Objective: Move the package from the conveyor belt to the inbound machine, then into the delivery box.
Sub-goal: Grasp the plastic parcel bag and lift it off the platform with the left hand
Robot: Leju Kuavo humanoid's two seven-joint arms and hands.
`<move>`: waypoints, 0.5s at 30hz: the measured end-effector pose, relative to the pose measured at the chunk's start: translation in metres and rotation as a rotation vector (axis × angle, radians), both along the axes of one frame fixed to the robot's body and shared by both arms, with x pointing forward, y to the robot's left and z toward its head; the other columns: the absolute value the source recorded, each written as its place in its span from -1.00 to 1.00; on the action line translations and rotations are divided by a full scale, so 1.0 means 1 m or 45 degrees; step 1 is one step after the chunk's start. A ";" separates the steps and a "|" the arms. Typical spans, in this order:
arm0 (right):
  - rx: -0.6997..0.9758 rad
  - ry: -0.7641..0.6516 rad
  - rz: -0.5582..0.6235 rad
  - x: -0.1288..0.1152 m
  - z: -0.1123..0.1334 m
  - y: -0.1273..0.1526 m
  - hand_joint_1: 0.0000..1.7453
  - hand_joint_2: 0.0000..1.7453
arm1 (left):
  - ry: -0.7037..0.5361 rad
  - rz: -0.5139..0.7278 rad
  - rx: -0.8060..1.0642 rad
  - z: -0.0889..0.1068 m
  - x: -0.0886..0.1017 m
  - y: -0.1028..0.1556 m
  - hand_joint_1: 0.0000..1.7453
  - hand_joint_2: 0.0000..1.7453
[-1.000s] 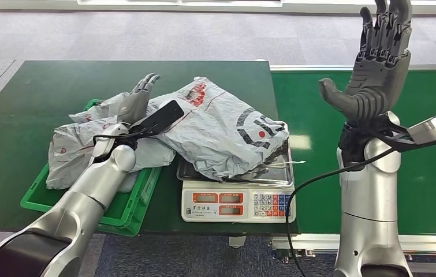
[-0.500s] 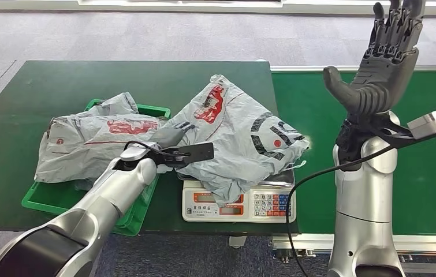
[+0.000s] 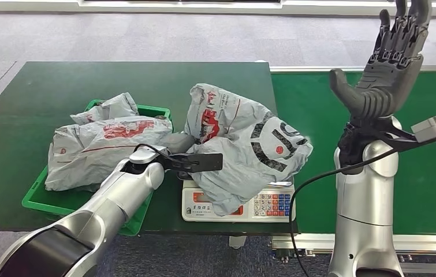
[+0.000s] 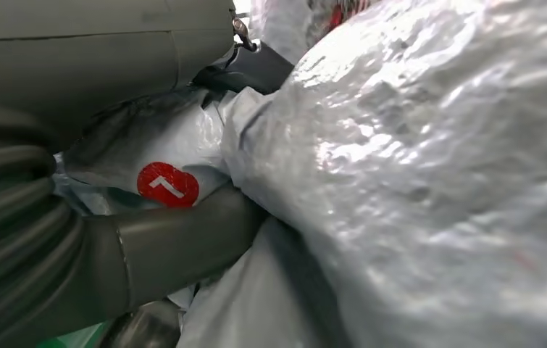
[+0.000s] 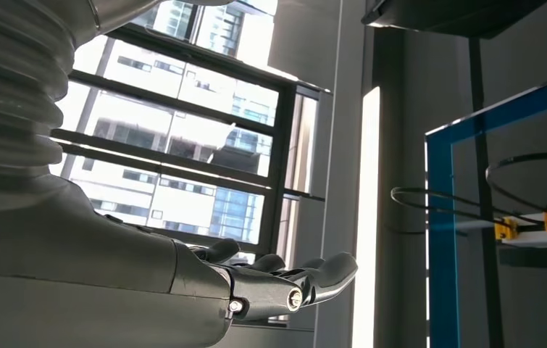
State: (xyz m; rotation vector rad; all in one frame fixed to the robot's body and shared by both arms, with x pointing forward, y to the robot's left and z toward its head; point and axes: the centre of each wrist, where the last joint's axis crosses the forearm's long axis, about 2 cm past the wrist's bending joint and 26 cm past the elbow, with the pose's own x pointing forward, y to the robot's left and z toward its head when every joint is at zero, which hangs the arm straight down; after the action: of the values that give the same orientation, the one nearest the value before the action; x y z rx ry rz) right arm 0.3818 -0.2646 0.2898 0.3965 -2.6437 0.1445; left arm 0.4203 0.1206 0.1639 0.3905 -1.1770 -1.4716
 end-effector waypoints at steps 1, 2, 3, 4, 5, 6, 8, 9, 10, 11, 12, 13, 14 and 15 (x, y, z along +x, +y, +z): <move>0.001 0.002 -0.001 0.000 -0.001 0.000 -1.00 1.00 | -0.009 -0.001 -0.017 0.000 0.000 0.000 1.00 1.00; 0.003 0.003 -0.002 -0.001 -0.001 -0.001 -1.00 1.00 | -0.026 0.001 -0.042 0.000 0.000 0.000 1.00 1.00; 0.005 0.004 -0.005 -0.002 -0.002 -0.001 -1.00 1.00 | -0.050 0.006 -0.081 0.000 0.000 0.000 1.00 1.00; 0.008 0.004 -0.007 -0.002 -0.003 -0.002 -1.00 1.00 | -0.080 0.014 -0.128 0.000 0.000 0.000 1.00 1.00; 0.011 0.004 -0.011 -0.003 -0.004 -0.003 -1.00 1.00 | -0.116 0.023 -0.185 0.001 0.000 0.000 1.00 1.00; 0.015 0.005 -0.016 -0.005 -0.005 -0.003 -1.00 1.00 | -0.160 0.034 -0.255 0.002 0.001 0.000 1.00 1.00; 0.023 0.009 -0.027 -0.007 -0.007 -0.005 -1.00 1.00 | -0.274 0.053 -0.415 0.008 0.003 0.000 1.00 1.00; 0.028 0.012 -0.033 -0.009 -0.009 -0.006 -1.00 1.00 | -0.341 0.061 -0.498 0.013 0.005 0.001 1.00 1.00; 0.031 0.015 -0.038 -0.010 -0.011 -0.006 -1.00 1.00 | -0.409 0.069 -0.575 0.019 0.007 0.001 1.00 1.00; 0.034 0.019 -0.044 -0.011 -0.013 -0.007 -1.00 1.00 | -0.478 0.077 -0.645 0.026 0.010 0.001 1.00 1.00; 0.037 0.023 -0.051 -0.013 -0.014 -0.008 -1.00 1.00 | -0.542 0.087 -0.708 0.034 0.013 0.002 1.00 1.00; 0.040 0.027 -0.058 -0.014 -0.016 -0.009 -1.00 1.00 | -0.607 0.101 -0.770 0.043 0.015 0.002 1.00 1.00; 0.042 0.031 -0.066 -0.016 -0.018 -0.011 -1.00 1.00 | -0.670 0.116 -0.829 0.054 0.017 0.004 1.00 1.00; 0.044 0.037 -0.075 -0.017 -0.021 -0.013 -1.00 1.00 | -0.737 0.132 -0.888 0.066 0.018 0.006 1.00 1.00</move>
State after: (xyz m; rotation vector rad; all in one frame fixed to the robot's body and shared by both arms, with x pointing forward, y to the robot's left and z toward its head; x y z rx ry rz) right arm 0.3648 -0.2776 0.2691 0.3292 -2.6292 0.0739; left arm 0.4383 0.1268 0.2296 0.3870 -2.0013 -0.7857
